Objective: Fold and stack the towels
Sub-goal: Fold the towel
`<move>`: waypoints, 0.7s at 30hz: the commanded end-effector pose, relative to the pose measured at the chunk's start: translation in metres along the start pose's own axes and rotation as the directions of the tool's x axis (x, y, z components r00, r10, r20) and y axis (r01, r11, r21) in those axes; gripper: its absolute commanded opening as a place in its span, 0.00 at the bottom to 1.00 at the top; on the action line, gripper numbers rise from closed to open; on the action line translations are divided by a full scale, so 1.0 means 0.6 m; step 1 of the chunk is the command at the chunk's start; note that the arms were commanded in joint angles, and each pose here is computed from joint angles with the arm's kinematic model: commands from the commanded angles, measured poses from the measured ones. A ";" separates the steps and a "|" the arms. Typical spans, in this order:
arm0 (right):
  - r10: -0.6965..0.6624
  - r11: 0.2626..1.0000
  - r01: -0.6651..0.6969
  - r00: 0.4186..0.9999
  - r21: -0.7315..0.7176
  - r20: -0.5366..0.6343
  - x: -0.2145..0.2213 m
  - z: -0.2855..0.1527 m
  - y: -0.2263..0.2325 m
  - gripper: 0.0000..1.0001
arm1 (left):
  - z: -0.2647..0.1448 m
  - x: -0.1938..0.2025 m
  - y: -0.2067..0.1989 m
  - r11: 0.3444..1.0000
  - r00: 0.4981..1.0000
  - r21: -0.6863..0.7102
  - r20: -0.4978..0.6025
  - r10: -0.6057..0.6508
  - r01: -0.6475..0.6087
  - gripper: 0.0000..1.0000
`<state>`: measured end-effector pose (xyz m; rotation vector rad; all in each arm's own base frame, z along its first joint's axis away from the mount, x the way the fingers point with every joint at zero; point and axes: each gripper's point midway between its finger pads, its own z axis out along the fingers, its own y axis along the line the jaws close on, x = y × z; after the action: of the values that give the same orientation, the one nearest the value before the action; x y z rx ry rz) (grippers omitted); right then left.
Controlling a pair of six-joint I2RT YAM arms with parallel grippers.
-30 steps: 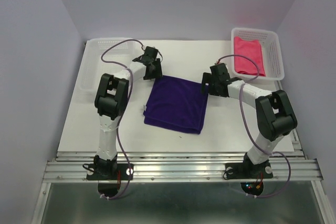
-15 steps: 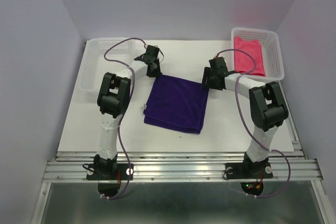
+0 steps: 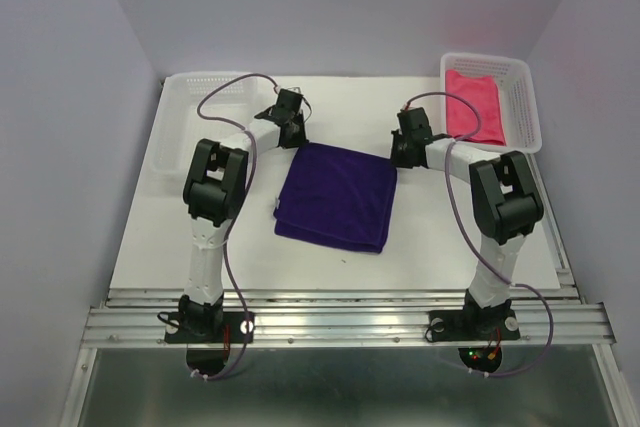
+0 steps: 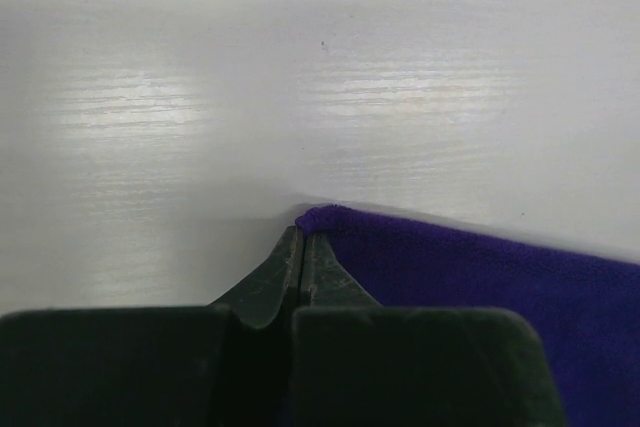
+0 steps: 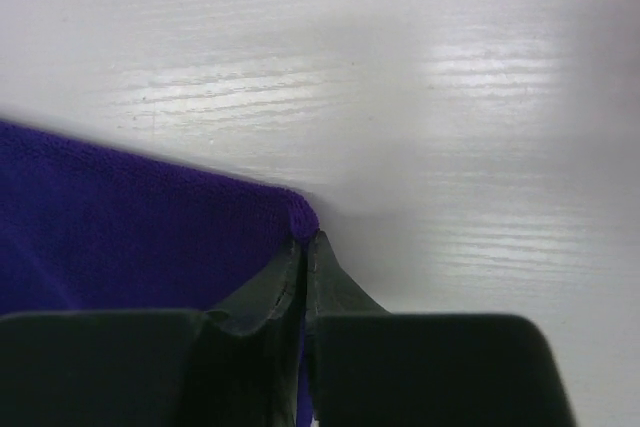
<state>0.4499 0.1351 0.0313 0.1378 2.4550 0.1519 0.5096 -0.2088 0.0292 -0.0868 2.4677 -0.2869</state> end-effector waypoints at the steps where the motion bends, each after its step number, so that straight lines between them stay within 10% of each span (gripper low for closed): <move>1: -0.086 0.995 0.090 0.994 -0.041 0.074 -0.056 -0.003 0.013 0.01 | -0.032 -0.021 0.008 1.000 0.998 -0.016 0.056 -0.006 0.007 0.00; 21: -0.158 0.924 0.224 0.961 -0.309 0.225 -0.046 -0.154 0.065 0.01 | -0.160 -0.031 -0.017 0.985 0.973 0.157 0.208 -0.099 0.067 0.00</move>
<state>0.4193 0.1586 0.1006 -0.1886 2.2842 0.3826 0.4618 -0.1963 0.0734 -0.1551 2.3518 -0.3986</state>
